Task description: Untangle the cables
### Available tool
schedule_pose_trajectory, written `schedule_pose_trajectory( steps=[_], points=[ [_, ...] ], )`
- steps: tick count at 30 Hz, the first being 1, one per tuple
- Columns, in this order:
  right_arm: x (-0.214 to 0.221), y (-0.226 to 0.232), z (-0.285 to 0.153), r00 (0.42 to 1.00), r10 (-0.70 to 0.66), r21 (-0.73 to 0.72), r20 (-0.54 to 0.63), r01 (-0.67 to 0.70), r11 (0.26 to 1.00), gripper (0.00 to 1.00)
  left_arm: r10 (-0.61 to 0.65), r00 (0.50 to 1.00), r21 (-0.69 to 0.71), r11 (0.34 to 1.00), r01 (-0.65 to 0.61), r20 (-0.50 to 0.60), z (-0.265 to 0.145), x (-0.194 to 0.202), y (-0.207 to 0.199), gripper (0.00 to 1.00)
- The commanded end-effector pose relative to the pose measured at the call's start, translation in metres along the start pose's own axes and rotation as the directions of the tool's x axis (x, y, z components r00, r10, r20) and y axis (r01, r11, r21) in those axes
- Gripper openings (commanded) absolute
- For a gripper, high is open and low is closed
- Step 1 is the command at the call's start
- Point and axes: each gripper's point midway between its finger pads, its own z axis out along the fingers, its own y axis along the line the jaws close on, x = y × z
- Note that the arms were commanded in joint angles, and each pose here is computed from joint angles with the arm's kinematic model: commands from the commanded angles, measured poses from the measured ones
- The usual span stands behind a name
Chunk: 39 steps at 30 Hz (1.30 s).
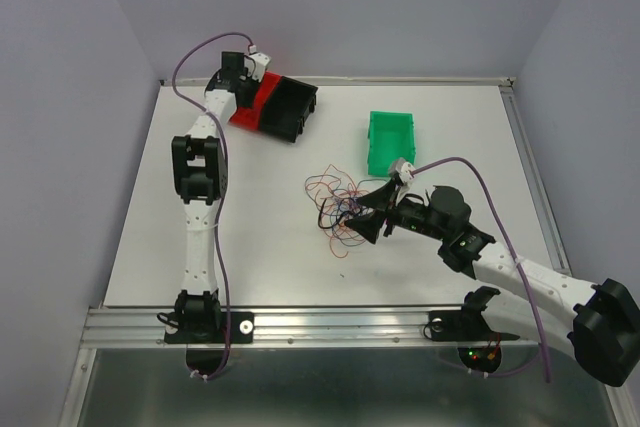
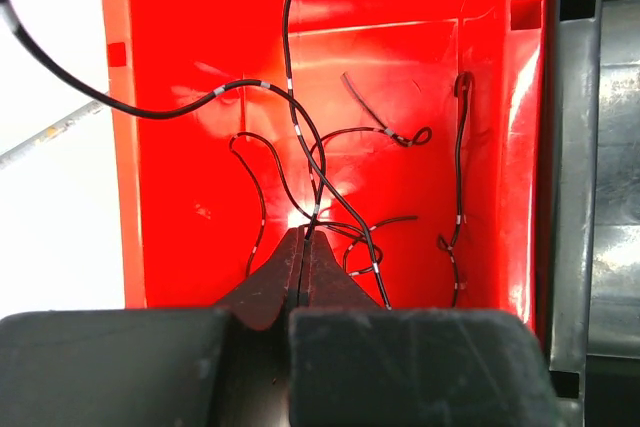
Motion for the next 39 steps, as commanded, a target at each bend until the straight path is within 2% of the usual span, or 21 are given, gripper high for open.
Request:
schedule_pose_trajectory(
  steps=[1,5,7,8,9,20,28,34,39],
  points=[
    [-0.008,0.005,0.0,0.999,-0.016,-0.018,0.043,0.017,1.0,0.76,-0.002,1.0,-0.009,1.0,0.002,0.009,-0.005,-0.012,0.007,0.0],
    [-0.008,0.005,0.001,0.999,-0.016,-0.018,0.043,0.017,1.0,0.76,0.013,0.999,0.02,1.0,-0.012,-0.043,0.008,0.008,-0.002,0.0],
    [-0.008,0.005,0.001,0.999,-0.016,-0.018,0.043,0.017,1.0,0.76,0.016,0.999,0.027,1.0,-0.014,-0.047,0.008,0.009,-0.002,0.05],
    [-0.007,0.005,0.001,0.999,-0.016,-0.019,0.04,0.017,1.0,0.76,0.016,0.999,0.028,1.0,-0.015,-0.038,0.005,0.005,-0.002,0.15],
    [-0.008,0.005,0.001,0.999,-0.017,-0.021,0.041,0.018,1.0,0.76,0.015,1.0,0.021,1.0,-0.014,-0.028,0.003,0.002,-0.001,0.18],
    [-0.007,0.005,0.004,0.999,-0.007,-0.028,0.036,0.008,1.0,0.76,0.024,0.992,-0.048,0.999,-0.018,0.123,-0.058,-0.068,0.022,0.37],
    [-0.008,0.007,0.003,0.999,-0.007,-0.039,0.04,0.009,0.999,0.76,0.077,0.99,-0.112,0.992,-0.064,0.118,-0.081,-0.076,0.036,0.5],
    [-0.009,0.008,0.002,0.999,-0.007,-0.04,0.044,0.009,0.999,0.76,0.13,0.988,-0.213,0.971,-0.11,0.085,-0.089,-0.079,0.045,0.49],
    [-0.01,0.009,0.001,0.999,-0.011,-0.042,0.048,0.013,0.999,0.76,0.124,0.983,-0.233,0.968,-0.09,0.136,-0.105,-0.095,0.05,0.49]
  ],
)
